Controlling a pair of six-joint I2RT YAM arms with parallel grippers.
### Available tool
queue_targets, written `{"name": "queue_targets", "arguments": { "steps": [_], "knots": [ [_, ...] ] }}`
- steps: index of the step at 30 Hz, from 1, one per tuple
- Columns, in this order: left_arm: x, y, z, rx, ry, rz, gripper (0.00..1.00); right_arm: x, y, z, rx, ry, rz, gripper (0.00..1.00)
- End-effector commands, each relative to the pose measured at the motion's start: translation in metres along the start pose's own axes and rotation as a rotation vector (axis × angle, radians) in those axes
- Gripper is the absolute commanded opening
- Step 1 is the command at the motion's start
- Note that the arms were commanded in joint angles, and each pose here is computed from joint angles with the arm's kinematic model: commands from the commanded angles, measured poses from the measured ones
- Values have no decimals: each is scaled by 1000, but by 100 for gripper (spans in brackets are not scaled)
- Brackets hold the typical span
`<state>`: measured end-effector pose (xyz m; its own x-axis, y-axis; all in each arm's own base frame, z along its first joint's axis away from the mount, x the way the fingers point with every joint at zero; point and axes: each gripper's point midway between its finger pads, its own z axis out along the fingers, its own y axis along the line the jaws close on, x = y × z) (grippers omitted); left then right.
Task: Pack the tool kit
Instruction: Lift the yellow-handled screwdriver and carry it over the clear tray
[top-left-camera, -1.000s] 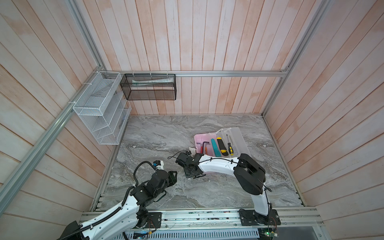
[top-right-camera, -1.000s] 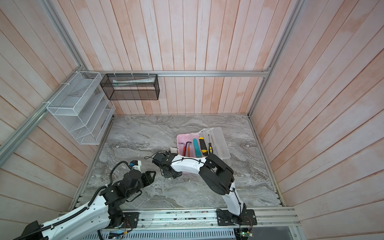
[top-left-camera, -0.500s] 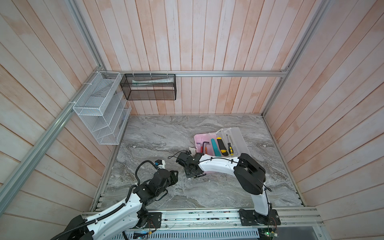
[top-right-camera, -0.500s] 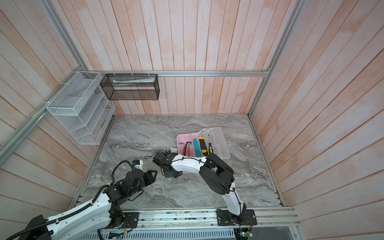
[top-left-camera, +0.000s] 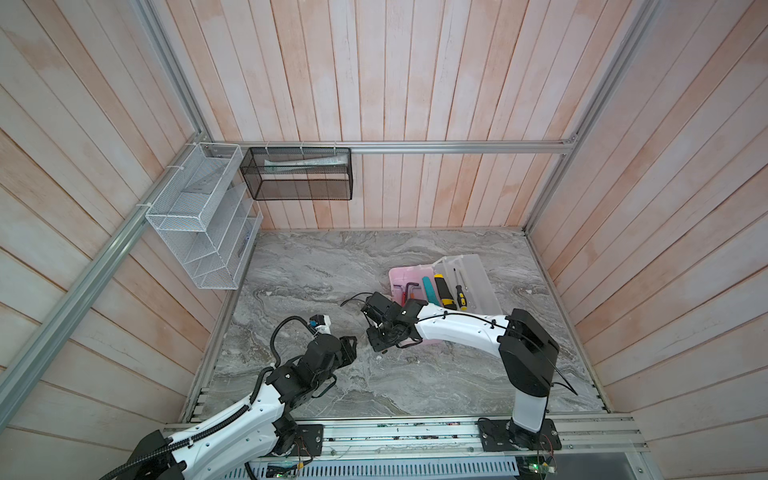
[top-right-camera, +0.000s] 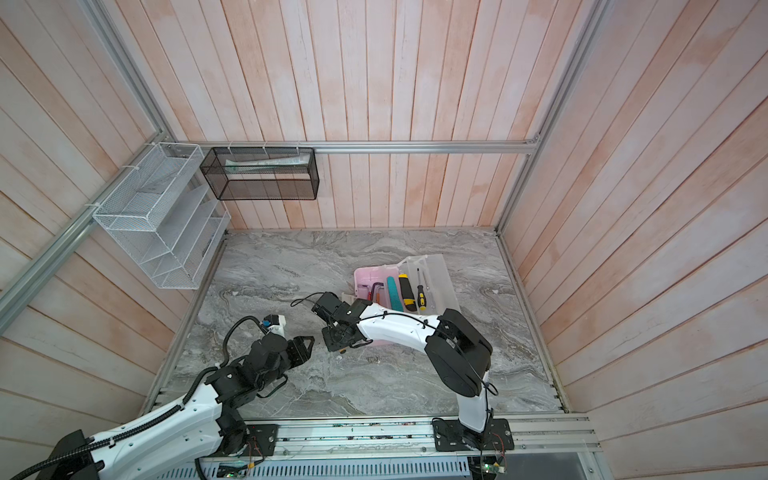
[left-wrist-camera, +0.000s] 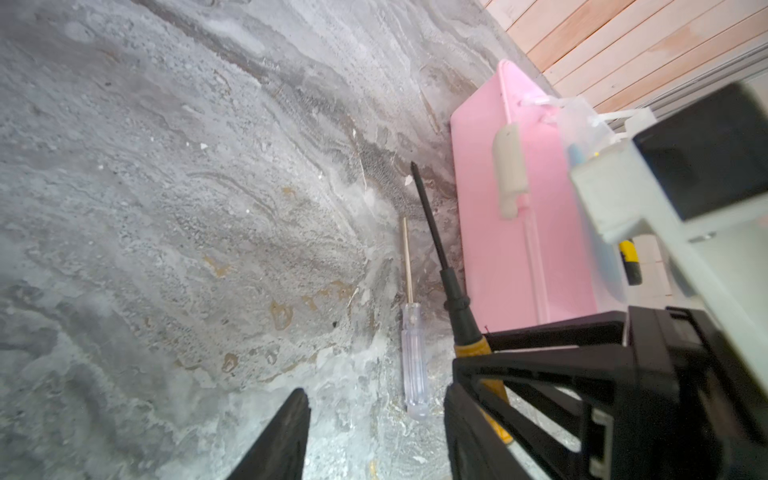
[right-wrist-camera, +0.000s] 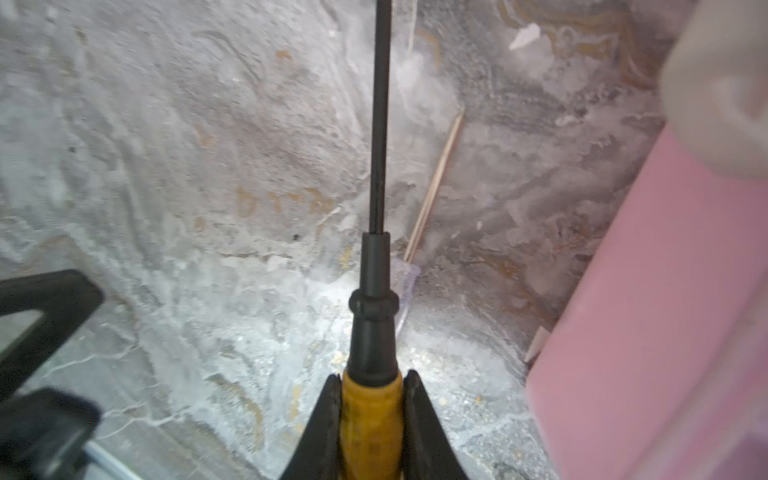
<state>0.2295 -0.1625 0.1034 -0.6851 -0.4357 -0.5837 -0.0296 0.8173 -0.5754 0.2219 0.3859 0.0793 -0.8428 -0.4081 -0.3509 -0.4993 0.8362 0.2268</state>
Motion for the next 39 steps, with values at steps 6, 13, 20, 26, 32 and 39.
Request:
{"name": "queue_targets", "arguments": {
  "steps": [6, 13, 20, 26, 32, 39],
  "knots": [
    [-17, -6, -9, 2, -58, 18, 55, -17, 3, -38, -29, -72, -48, 0],
    [-21, -10, -9, 3, -62, 38, 54, -50, -80, -99, 164, -216, 46, 0],
    [-23, -11, -10, 8, -73, 43, 55, -65, -185, -176, 437, -436, 125, 0],
    [-25, -14, -8, 19, -74, 50, 55, -48, -265, -208, 626, -434, 234, 0],
    [-25, -18, -3, 13, -56, 79, 55, -38, -287, -211, 719, -424, 240, 0],
    [-25, -19, 1, 25, -53, 74, 54, -20, -308, -189, 660, -376, 312, 0]
  ]
}}
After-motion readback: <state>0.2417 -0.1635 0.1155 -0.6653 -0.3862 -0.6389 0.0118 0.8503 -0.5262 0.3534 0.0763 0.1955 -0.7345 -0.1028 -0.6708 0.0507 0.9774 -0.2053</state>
